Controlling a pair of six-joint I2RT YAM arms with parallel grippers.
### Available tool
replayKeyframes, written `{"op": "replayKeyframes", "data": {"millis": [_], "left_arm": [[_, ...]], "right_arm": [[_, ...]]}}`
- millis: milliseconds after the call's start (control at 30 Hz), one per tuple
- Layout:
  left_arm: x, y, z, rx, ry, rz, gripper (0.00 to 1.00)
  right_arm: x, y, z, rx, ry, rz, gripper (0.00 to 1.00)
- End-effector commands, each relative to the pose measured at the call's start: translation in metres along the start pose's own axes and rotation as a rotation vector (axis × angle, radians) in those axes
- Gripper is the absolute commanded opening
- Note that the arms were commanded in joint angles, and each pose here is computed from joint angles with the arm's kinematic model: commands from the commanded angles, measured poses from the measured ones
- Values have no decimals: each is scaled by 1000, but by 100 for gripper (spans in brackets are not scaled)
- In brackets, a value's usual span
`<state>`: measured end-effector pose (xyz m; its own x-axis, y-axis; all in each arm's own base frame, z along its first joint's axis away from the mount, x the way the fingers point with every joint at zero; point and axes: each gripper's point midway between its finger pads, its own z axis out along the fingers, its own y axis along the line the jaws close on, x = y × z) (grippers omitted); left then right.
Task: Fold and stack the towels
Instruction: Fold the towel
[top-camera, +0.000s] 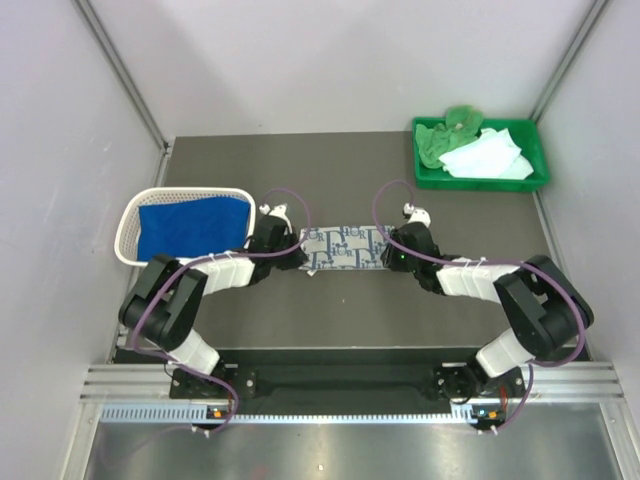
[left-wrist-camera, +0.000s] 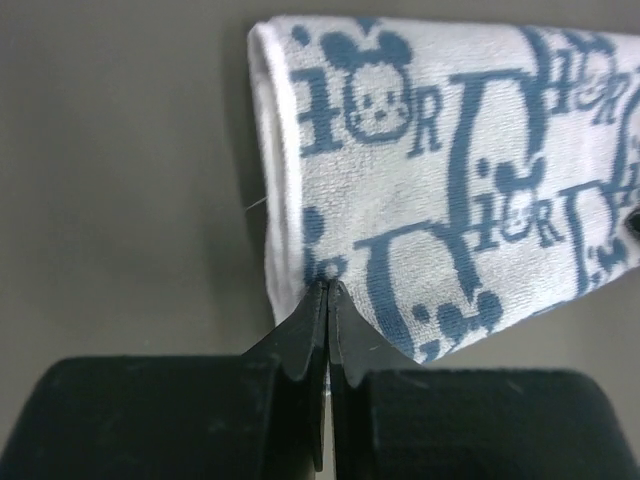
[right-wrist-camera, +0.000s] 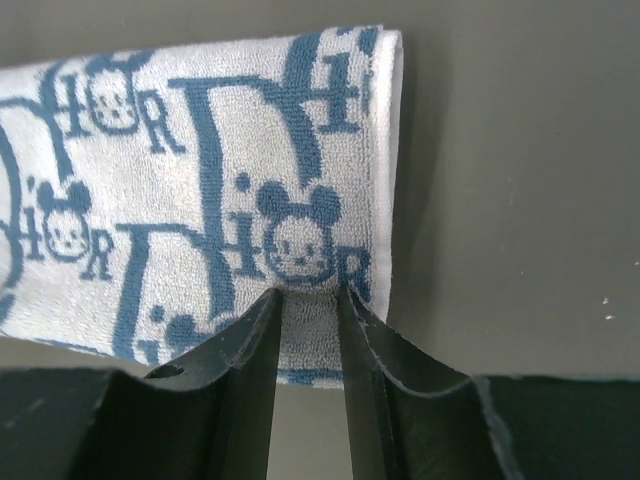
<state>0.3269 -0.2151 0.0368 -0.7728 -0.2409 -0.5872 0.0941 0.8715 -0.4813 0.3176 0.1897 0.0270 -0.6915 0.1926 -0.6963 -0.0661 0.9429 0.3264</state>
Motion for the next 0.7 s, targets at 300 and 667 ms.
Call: {"op": "replayKeyframes", "data": {"millis": [300,667], "left_arm": [[-2,13,-8,-89,-3,-4,8],[-37,20,-29,-269,-36,-56,66]], "right_arm": [[3,-13,-1,20,-2,38,30],[-5,-12,-3,24,-13,23,30]]}}
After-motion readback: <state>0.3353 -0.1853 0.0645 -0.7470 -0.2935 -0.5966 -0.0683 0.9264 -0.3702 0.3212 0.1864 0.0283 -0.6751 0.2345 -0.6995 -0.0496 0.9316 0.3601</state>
